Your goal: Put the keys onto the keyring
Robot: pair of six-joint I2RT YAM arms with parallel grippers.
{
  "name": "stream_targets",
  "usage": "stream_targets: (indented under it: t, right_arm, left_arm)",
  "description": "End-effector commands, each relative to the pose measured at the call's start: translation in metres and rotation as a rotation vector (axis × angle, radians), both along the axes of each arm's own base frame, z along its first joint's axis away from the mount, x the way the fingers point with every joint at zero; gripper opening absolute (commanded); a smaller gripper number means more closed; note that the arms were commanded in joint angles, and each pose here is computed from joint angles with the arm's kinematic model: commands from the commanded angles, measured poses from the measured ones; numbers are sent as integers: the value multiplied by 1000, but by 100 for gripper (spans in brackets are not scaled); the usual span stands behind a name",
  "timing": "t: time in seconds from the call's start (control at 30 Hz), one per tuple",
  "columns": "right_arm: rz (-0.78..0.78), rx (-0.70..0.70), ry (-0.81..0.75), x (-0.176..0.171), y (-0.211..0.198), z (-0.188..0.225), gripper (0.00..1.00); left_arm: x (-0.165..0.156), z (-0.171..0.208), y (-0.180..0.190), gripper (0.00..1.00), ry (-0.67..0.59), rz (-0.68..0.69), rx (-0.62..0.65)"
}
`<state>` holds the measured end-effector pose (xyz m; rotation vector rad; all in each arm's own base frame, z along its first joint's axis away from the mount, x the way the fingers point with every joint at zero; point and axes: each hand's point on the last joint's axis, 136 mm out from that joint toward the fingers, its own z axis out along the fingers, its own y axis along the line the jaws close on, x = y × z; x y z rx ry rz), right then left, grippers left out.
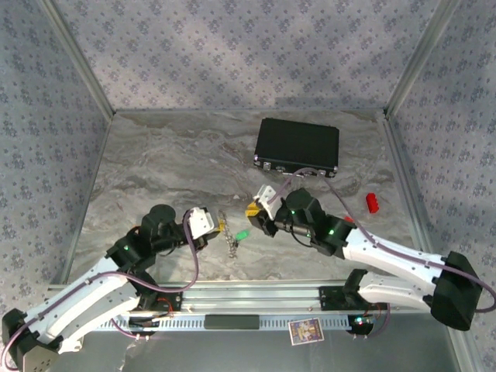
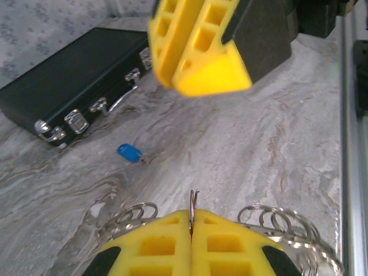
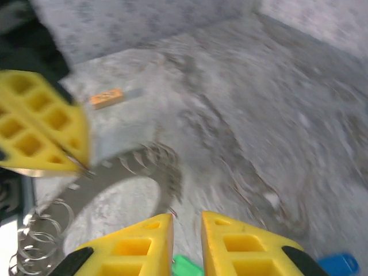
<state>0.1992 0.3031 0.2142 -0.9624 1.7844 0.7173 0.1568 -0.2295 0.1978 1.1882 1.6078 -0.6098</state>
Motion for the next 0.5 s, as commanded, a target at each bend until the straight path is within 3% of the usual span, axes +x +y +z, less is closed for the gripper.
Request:
stream_targets:
  t: [0.0,0.07,0.2,0.3,0.47]
  right_arm:
    - [-323,-53,297,13,-36,-34,29]
    - [-395,-32,410,9,-37,-46,29]
    - [-444,-49,485,-3,-30,-71,28]
    - [-504,-123,567,-7,-27,-94,28]
    - [-465,-247,671,-24,1,-121,29]
  left_arm:
    - [17,8,11,0,20,146,-47]
    - [28,9,22,0,47,251,-41]
    - [46,17,47,0,46,439,-12]
    - [58,19,73,0,4,593,-5]
    - [66,26,115,0,-57,807,-32]
